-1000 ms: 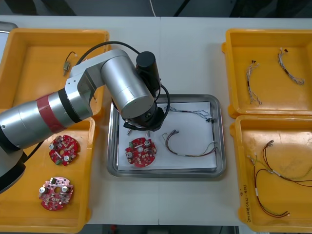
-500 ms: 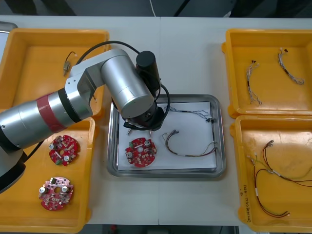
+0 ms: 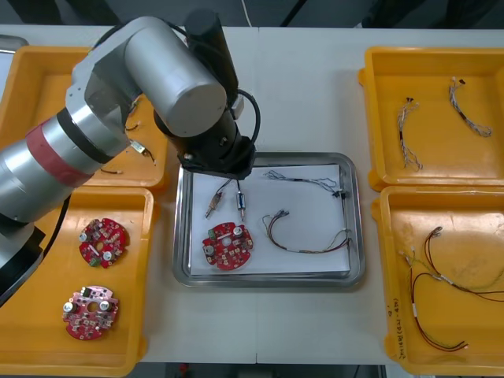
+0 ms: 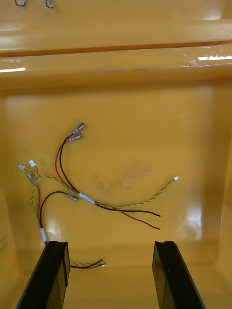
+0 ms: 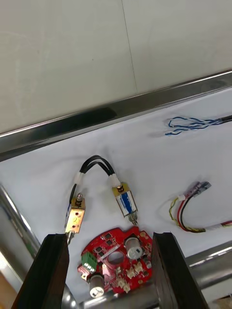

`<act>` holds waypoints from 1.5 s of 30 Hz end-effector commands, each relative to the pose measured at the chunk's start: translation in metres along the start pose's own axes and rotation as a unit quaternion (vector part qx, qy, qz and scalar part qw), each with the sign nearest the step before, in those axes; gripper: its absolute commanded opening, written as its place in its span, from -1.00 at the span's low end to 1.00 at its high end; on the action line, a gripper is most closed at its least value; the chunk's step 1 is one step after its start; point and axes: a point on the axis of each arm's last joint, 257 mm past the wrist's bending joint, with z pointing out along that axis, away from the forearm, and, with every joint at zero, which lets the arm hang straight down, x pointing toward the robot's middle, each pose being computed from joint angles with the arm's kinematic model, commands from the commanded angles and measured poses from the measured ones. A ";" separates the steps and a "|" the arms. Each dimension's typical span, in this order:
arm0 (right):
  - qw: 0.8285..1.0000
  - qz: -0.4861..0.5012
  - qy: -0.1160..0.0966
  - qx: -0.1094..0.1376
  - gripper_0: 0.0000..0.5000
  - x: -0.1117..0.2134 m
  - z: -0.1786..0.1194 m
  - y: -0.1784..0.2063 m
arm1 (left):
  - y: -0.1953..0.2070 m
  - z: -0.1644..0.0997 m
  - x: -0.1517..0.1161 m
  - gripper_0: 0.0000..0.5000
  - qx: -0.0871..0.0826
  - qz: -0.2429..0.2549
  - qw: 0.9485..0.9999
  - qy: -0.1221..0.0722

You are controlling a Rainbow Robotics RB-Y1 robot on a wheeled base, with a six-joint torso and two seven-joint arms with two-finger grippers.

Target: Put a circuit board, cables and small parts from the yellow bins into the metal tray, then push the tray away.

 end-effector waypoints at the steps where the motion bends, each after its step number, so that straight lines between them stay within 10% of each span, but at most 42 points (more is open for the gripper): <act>1: 0.999 -0.032 0.007 0.005 1.00 0.007 -0.006 0.016 | 0.006 -0.052 -0.023 1.00 0.008 -0.008 0.999 -0.030; 10: 0.991 -0.124 0.041 -0.036 1.00 0.026 -0.007 0.059 | 0.060 -0.094 -0.008 1.00 -0.029 -0.017 0.999 -0.004; 23: 0.955 -0.273 0.052 -0.103 1.00 0.023 -0.016 0.138 | 0.116 -0.115 -0.004 1.00 -0.019 -0.039 0.999 -0.030; 45: 0.828 -0.539 -0.022 -0.152 1.00 0.027 0.004 0.314 | 0.191 -0.122 0.054 1.00 -0.046 -0.059 0.996 -0.049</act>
